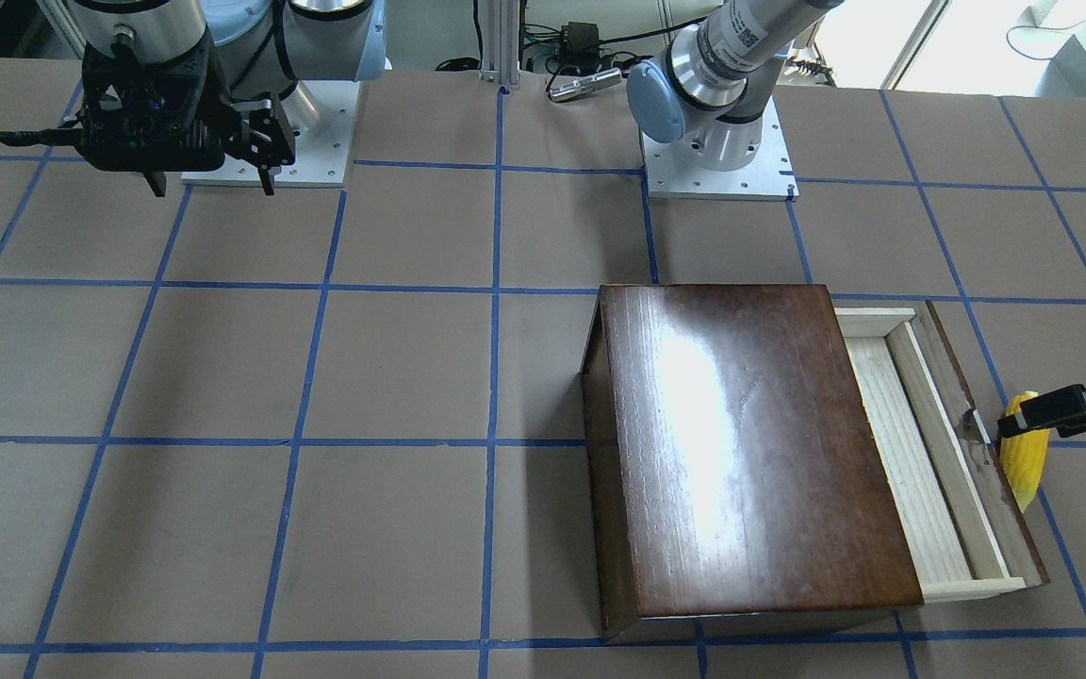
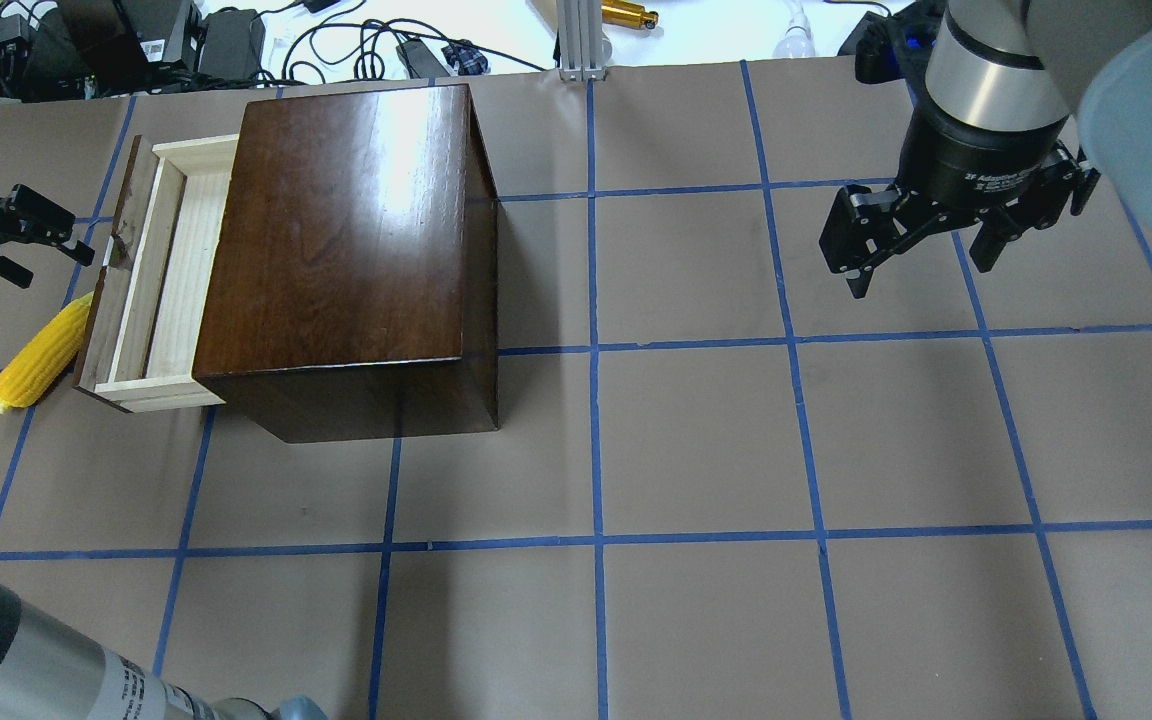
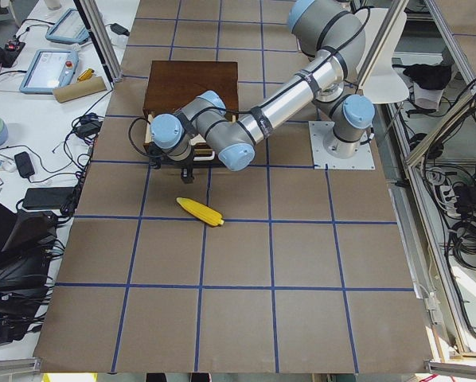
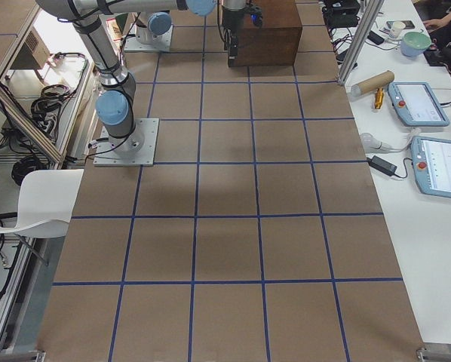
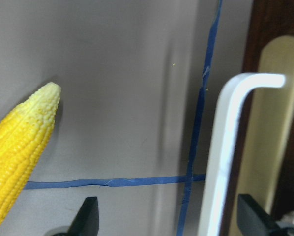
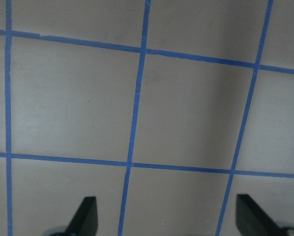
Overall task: Open drawer and put corn inside
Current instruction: 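Release the handle and move the left gripper over the yellow corn, then lower the left gripper and grasp the yellow corn cob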
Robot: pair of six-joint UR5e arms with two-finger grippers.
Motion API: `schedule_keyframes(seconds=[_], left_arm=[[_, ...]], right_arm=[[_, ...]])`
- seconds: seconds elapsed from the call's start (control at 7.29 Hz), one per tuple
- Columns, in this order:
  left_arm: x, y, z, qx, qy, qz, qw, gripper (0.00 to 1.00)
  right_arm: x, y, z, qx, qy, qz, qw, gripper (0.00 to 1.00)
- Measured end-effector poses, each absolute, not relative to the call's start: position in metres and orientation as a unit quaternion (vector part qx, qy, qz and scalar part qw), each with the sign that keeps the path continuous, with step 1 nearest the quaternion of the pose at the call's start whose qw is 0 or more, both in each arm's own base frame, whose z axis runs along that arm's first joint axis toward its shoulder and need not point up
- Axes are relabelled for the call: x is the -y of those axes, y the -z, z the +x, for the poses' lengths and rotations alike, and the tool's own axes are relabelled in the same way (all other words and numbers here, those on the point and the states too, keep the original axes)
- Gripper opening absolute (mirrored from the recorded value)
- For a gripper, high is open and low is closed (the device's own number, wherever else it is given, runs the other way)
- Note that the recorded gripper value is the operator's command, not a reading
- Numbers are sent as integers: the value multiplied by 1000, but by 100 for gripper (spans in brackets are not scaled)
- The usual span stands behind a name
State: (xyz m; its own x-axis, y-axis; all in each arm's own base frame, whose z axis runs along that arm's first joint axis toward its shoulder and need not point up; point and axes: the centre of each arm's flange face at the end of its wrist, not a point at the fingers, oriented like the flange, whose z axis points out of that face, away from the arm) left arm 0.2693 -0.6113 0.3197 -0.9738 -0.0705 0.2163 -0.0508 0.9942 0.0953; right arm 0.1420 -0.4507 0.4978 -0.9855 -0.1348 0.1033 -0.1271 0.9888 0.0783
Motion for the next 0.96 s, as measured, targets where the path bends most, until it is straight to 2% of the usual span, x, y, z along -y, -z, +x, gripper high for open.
schedule_keyframes(seconds=[0.41, 0.96], left_arm=[[609, -311, 305, 996, 71, -39, 25, 100], [603, -244, 331, 996, 64, -66, -1, 100]], right_arm=[[450, -498, 142, 996, 35, 66, 54, 100], [451, -498, 142, 996, 36, 66, 54, 100]])
